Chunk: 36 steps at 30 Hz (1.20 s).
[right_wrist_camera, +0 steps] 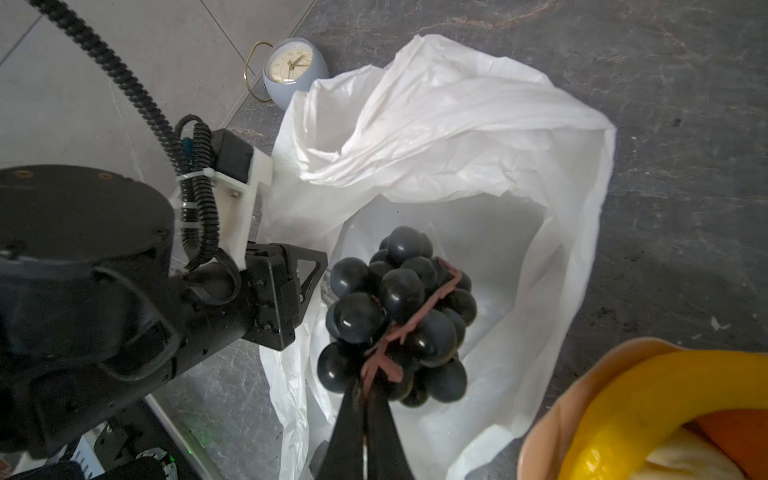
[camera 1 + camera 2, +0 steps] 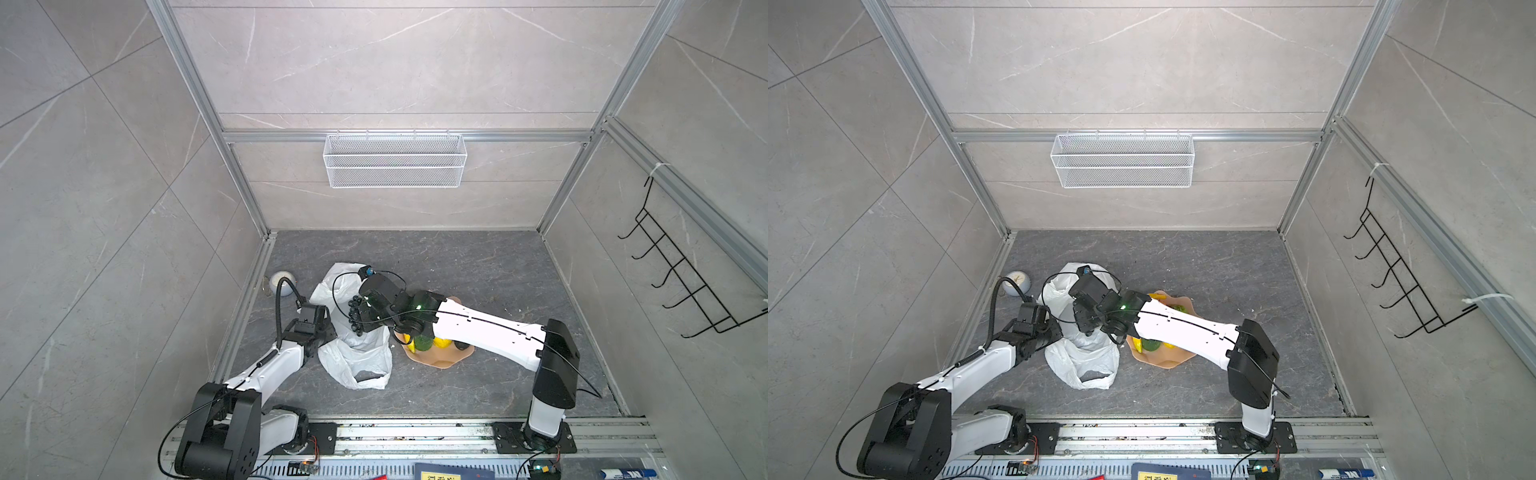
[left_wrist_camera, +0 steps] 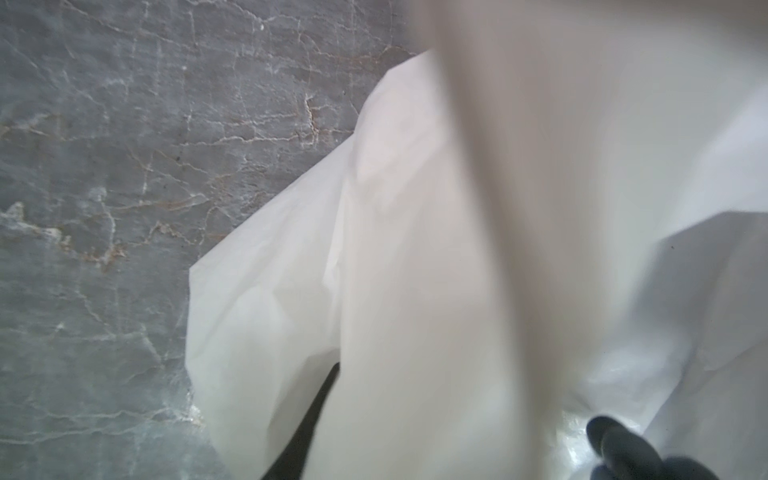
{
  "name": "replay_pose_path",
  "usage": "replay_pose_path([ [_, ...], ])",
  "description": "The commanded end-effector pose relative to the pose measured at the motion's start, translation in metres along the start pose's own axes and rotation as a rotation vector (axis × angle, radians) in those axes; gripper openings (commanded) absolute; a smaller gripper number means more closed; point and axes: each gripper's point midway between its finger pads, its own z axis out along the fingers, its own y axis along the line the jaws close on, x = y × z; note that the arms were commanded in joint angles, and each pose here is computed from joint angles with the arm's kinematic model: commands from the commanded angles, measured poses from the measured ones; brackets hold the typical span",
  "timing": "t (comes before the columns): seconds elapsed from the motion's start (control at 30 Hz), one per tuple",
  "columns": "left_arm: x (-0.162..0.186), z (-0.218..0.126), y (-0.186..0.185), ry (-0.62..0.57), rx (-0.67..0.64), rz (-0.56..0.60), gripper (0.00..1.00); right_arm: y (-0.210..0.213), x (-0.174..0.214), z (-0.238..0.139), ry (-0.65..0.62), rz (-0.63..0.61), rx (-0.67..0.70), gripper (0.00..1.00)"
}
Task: Take the fake fruits out of the plastic bag
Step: 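Lift the black grapes out of the bag toward the pink bowl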
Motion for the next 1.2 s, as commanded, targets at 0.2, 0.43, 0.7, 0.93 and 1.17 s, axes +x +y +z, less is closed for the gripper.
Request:
replay_pose_path([
  [0.2,-0.007,-0.004,-0.003,-0.023,0.001,-0.008,0.28,-0.006,-0.033,-0.085,-0.116,-0.019,-0.005,0.0],
  [0.43,-0.007,-0.004,-0.002,-0.025,0.001,-0.009,0.28,-0.043,-0.024,-0.135,-0.137,-0.021,0.111,0.0],
  [0.7,-0.007,-0.004,-0.002,-0.024,0.001,-0.01,0.28,-0.08,0.007,-0.17,-0.115,-0.002,0.201,0.0],
  [0.93,-0.007,-0.004,-0.003,-0.022,0.002,-0.009,0.28,-0.09,0.044,-0.173,-0.045,0.033,0.177,0.0],
  [1.17,-0.006,-0.003,-0.002,-0.019,-0.002,-0.008,0.28,-0.09,0.069,-0.166,0.005,0.055,0.158,0.0],
])
